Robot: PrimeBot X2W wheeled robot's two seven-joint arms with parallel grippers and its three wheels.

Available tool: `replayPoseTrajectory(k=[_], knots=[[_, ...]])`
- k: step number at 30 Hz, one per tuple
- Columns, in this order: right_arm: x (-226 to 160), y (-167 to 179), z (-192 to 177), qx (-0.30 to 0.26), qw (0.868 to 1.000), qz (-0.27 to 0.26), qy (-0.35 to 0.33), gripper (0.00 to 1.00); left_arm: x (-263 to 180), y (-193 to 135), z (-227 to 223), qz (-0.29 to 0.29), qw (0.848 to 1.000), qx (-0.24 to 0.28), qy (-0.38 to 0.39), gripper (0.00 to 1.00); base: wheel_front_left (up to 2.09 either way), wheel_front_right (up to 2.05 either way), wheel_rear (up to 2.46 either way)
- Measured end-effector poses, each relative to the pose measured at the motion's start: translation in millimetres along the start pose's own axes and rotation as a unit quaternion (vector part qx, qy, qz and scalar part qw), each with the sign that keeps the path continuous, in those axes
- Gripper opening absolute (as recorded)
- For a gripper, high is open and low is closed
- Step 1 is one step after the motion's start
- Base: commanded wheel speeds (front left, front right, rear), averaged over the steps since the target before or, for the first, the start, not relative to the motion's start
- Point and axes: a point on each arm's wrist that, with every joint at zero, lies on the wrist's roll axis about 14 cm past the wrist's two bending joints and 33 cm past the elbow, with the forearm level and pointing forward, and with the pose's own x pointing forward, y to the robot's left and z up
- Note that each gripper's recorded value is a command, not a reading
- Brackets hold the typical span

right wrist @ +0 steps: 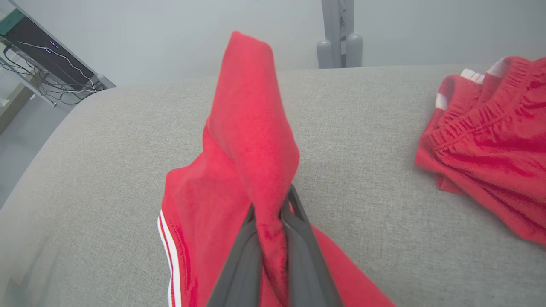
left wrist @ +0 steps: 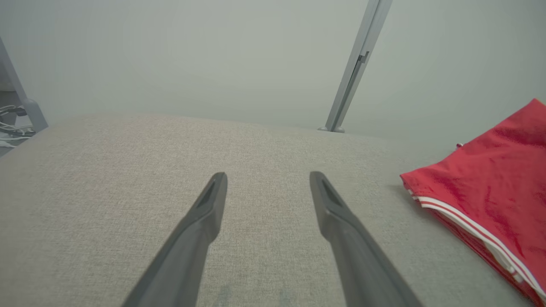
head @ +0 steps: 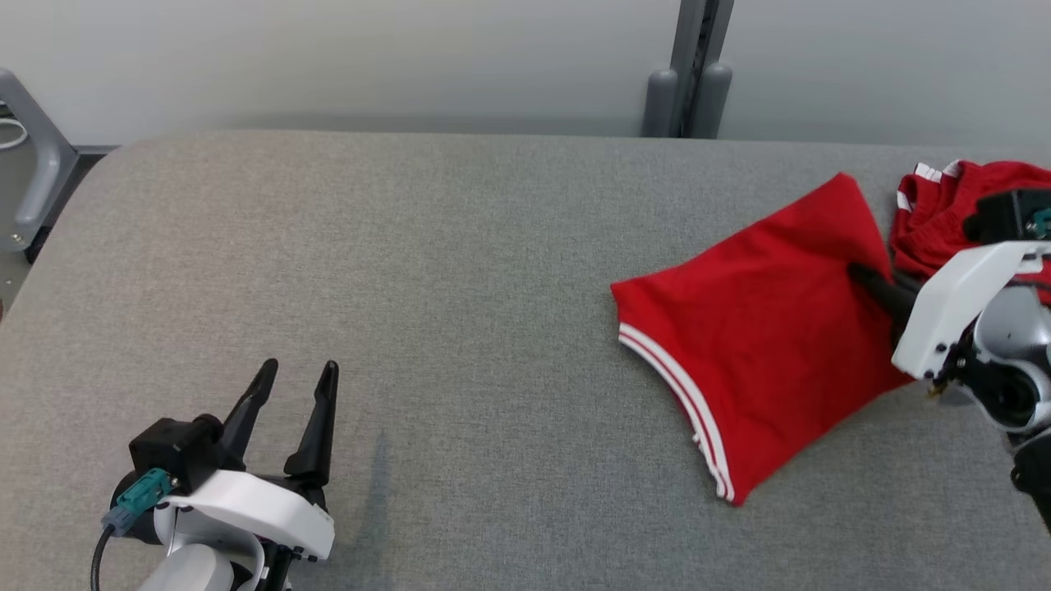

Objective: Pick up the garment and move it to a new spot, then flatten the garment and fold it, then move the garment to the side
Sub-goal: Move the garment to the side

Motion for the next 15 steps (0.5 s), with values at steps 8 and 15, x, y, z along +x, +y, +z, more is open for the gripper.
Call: replayPoseTrajectory(k=[8, 15], knots=[[23, -44, 48, -0.019, 0.998, -0.041, -0.031, 0.00, 32, -5, -10, -0.020, 1.000, 0.009, 0.013, 1.00, 0.00, 0.00, 0.00], [38, -92, 70, -0.015, 0.995, -0.086, -0.045, 0.00, 53, -3, -33, -0.026, 0.999, 0.011, 0.042, 1.00, 0.00, 0.00, 0.00]])
